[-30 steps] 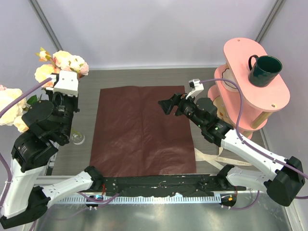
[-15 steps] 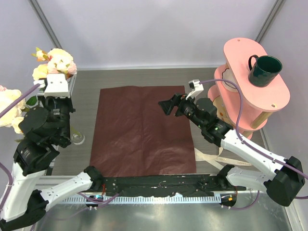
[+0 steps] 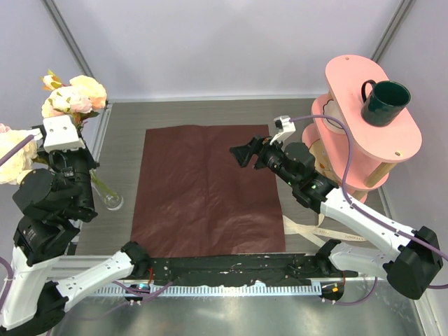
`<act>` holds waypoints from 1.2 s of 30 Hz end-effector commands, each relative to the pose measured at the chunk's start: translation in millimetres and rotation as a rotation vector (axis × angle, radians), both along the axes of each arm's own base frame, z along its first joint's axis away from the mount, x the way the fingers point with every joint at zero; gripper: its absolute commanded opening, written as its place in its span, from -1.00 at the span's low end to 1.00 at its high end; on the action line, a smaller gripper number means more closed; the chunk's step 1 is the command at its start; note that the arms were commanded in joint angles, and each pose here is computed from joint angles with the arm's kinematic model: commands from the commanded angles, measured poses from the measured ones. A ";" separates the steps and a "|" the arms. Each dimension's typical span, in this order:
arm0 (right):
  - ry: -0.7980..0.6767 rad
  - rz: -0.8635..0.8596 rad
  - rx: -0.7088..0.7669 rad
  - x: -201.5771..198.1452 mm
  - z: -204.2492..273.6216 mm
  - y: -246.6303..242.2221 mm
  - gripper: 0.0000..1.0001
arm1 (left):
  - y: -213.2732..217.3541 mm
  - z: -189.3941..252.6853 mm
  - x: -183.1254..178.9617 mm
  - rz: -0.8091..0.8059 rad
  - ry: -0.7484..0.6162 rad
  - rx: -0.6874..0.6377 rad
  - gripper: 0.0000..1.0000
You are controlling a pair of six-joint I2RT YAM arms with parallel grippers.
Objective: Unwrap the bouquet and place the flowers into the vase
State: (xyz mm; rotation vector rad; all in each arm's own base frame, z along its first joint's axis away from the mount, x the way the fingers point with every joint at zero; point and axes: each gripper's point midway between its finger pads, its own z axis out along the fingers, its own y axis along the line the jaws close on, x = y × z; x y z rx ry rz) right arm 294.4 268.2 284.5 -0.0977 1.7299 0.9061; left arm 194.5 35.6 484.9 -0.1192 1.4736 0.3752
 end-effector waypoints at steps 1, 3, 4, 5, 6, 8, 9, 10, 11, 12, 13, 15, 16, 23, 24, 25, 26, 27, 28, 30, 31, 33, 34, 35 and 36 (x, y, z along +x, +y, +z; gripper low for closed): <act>-0.040 0.002 0.039 1.3 15.3 0.8 0.76 | 5.5 7.4 -0.3 0.057 -0.039 -0.068 -0.56; -0.039 0.004 0.040 1.1 15.3 1.1 0.76 | 7.7 6.5 -0.9 0.075 -0.035 -0.067 -0.52; -0.037 0.004 0.040 1.0 14.9 1.1 0.76 | 8.5 6.8 -1.4 0.079 -0.039 -0.074 -0.44; -0.037 0.005 0.040 0.3 14.8 1.3 0.76 | 9.9 7.4 -2.4 0.084 -0.041 -0.076 -0.41; -0.038 0.004 0.039 0.7 14.7 0.8 0.76 | 11.6 6.5 -3.5 0.091 -0.043 -0.081 -0.37; -0.035 0.001 0.037 1.0 13.8 -0.2 0.76 | 14.0 7.8 -5.3 0.100 -0.052 -0.094 -0.24; -0.037 0.001 0.037 1.1 14.1 -0.2 0.76 | 17.7 8.7 -8.4 0.109 -0.060 -0.107 -0.11; -0.037 0.002 0.037 0.9 14.1 0.0 0.76 | 19.5 10.4 -9.9 0.113 -0.069 -0.118 -0.05; -0.036 0.002 0.036 0.5 13.5 -0.3 0.76 | 20.9 11.6 -11.3 0.114 -0.075 -0.127 0.01; -0.035 0.002 0.037 0.8 13.8 0.0 0.76 | 23.8 15.5 -14.5 0.115 -0.094 -0.161 0.07; -0.035 0.004 0.037 0.6 13.8 0.2 0.76 | 23.4 15.1 -15.1 0.106 -0.089 -0.164 0.18; -0.035 0.004 0.037 0.6 13.8 0.2 0.76 | 25.3 23.9 -20.0 0.081 -0.117 -0.226 0.24; -0.035 0.003 0.039 0.6 14.2 0.3 0.76 | 23.9 22.6 -19.6 0.074 -0.104 -0.223 0.25; -0.033 0.008 0.038 0.5 13.8 1.2 0.76 | 21.5 37.6 -27.8 -0.011 -0.137 -0.325 0.32; -0.033 0.007 0.038 0.7 13.8 1.1 0.76 | 23.1 44.1 -31.6 -0.027 -0.158 -0.362 0.33; -0.031 0.007 0.036 0.6 13.0 1.0 0.76 | 22.2 46.1 -32.6 -0.039 -0.165 -0.385 0.33; -0.032 0.008 0.037 -0.1 13.6 1.2 0.76 | 21.0 49.2 -33.0 -0.051 -0.171 -0.397 0.34; -0.029 0.007 0.035 0.5 13.0 0.9 0.76 | 20.4 55.9 -35.7 -0.078 -0.186 -0.414 0.35; -0.032 0.007 0.037 0.1 14.2 0.6 0.76 | 19.1 57.9 -36.6 -0.094 -0.188 -0.421 0.34; -0.032 0.007 0.037 0.1 14.2 0.6 0.76 | 14.4 65.2 -38.0 -0.137 -0.198 -0.442 0.35; -0.032 0.008 0.037 -0.1 14.6 0.8 0.77 | 12.8 66.8 -38.3 -0.150 -0.199 -0.445 0.36; -0.031 0.008 0.036 -0.1 14.2 0.7 0.76 | 10.8 72.5 -40.8 -0.180 -0.213 -0.468 0.36; -0.029 0.006 0.036 0.2 13.9 0.3 0.76 | 10.1 73.7 -41.2 -0.187 -0.216 -0.474 0.36; -0.028 0.008 0.034 -0.2 13.4 0.6 0.76 | 10.3 76.6 -42.8 -0.197 -0.226 -0.484 0.36; -0.027 0.008 0.035 -0.3 13.5 0.7 0.77 | 9.4 79.4 -44.0 -0.211 -0.235 -0.498 0.36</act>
